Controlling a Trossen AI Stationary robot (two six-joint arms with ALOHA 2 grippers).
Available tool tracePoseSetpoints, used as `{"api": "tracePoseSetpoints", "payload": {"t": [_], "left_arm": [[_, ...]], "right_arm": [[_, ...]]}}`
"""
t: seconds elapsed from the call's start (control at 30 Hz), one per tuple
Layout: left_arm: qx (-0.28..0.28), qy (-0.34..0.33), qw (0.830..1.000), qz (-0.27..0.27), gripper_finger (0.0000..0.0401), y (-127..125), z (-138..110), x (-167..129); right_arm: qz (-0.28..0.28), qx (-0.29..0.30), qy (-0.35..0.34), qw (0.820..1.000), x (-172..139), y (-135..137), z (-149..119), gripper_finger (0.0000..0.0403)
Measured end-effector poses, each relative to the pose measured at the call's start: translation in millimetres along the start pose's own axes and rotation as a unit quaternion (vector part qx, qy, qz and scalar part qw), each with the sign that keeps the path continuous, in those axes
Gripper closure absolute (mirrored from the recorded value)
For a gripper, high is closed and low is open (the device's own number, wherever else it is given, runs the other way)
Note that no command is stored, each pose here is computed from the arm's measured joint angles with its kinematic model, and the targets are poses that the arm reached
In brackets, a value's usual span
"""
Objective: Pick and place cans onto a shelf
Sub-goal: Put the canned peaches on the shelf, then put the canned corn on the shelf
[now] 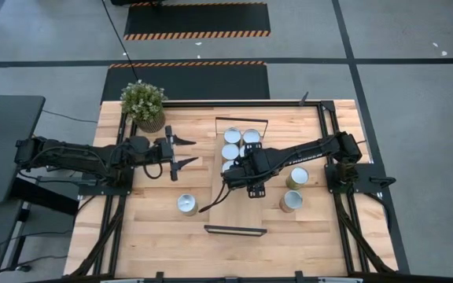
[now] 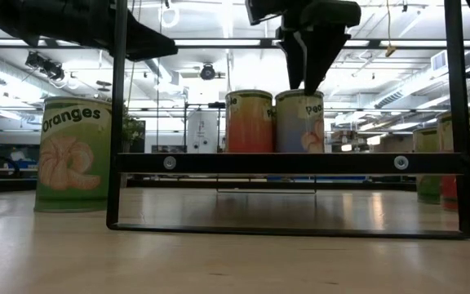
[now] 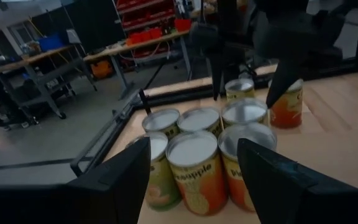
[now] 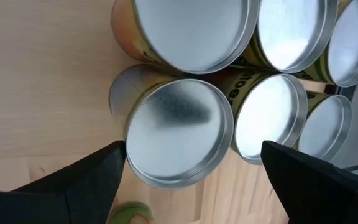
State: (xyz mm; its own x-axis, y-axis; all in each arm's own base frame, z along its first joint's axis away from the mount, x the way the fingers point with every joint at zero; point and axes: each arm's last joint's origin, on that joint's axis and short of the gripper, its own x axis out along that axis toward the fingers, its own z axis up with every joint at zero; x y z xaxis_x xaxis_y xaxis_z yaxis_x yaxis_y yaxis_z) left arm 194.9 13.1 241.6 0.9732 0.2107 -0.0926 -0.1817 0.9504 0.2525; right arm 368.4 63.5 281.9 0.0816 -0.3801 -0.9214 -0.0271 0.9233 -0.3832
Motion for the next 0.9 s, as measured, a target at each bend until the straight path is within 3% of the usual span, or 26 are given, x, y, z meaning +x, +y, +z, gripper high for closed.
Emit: {"api": "tracePoseSetpoints", "payload": {"t": [0.23,0.53,0.73,0.9], "left_arm": [[0.000,0.002,1.000,-0.001,0.0156,-0.1,-0.3,0.0],[-0.001,-0.007,1.000,-0.023,0.0156,-1.2,0.6,0.0],[-0.014,-0.005,1.000,-0.024,0.0156,-1.4,0.4,0.0],[-0.014,-0.007,1.000,-0.024,0.0156,-1.3,0.6,0.0]], "right_arm": [[0.016,0.014,0.023,0.999,-5.9,2.7,-8.0,0.0019],[-0.004,0.085,0.018,0.996,-26.6,5.3,-26.6,0.0019],[0.007,0.133,0.029,0.991,-21.3,9.1,-64.7,0.0020],[0.044,0.220,0.004,0.974,-3.4,4.7,-101.4,0.0024]]}}
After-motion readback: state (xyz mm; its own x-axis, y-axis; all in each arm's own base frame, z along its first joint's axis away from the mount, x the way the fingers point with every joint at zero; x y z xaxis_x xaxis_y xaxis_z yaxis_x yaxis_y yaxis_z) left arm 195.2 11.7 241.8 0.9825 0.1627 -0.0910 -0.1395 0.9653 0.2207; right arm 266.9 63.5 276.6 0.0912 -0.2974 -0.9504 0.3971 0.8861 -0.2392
